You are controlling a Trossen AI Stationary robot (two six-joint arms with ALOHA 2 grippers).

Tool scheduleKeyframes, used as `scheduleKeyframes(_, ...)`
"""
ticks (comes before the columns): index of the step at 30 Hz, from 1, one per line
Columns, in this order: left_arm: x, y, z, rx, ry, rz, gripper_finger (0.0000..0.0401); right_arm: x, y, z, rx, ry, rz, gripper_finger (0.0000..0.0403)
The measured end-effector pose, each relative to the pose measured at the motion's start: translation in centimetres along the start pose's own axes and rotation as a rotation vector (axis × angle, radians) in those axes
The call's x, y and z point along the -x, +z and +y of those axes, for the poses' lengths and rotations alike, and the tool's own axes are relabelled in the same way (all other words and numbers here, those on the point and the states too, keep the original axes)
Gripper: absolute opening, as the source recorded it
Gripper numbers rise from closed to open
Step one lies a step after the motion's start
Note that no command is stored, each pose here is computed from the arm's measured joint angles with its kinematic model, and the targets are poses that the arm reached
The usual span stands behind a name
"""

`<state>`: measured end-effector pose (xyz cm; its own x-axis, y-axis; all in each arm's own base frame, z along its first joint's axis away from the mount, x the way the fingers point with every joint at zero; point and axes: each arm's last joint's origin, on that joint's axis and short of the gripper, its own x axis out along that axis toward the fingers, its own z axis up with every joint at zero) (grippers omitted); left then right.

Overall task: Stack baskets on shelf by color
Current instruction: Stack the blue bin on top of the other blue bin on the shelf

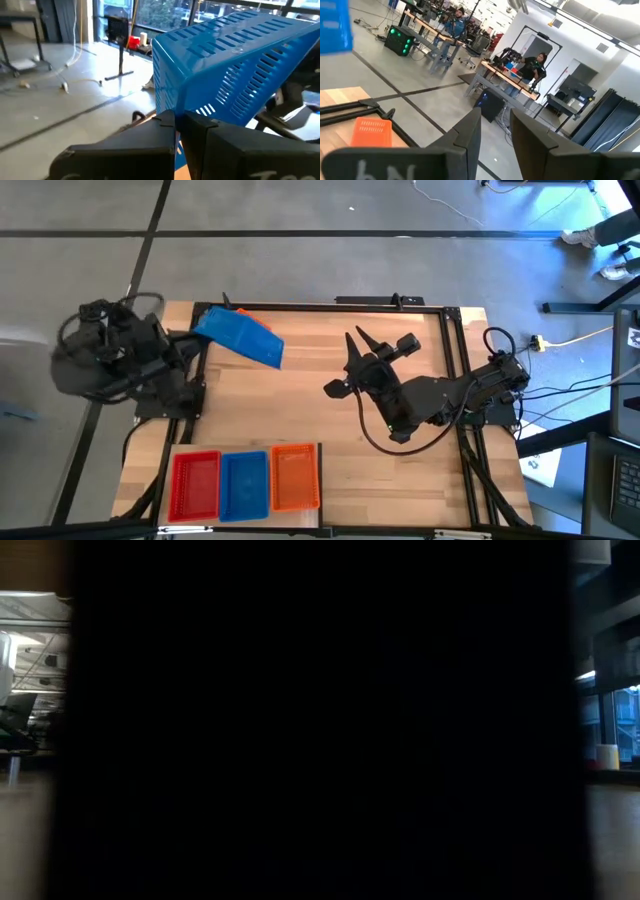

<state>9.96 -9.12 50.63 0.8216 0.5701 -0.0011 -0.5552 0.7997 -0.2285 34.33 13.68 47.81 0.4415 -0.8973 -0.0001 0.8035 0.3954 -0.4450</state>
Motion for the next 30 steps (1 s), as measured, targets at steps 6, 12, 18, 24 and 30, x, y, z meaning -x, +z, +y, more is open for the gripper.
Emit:
scheduleKeyframes(6,0.0,-1.8,2.7,0.216,-0.095,0.114,0.0000,0.0,0.2,-0.1,-0.034,0.000,0.000,0.0106)
scheduleKeyframes(12,-0.2,-4.0,4.0,0.381,-0.110,0.464,0.0000,0.0,0.3,-0.3,-0.071,0.000,0.000,0.0106)
scheduleKeyframes(18,0.1,-5.1,3.6,0.523,-0.070,0.790,0.0000,0.0,0.4,-0.3,-0.143,0.000,0.000,0.0106)
scheduleKeyframes(24,0.4,-6.0,2.2,0.586,-0.050,0.995,0.0000,-0.1,0.3,-0.3,-0.172,-0.001,0.000,0.0106)
scheduleKeyframes(30,0.7,-5.9,0.8,0.730,-0.091,1.075,0.0000,-0.1,0.3,-0.3,-0.195,-0.001,0.000,0.0106)
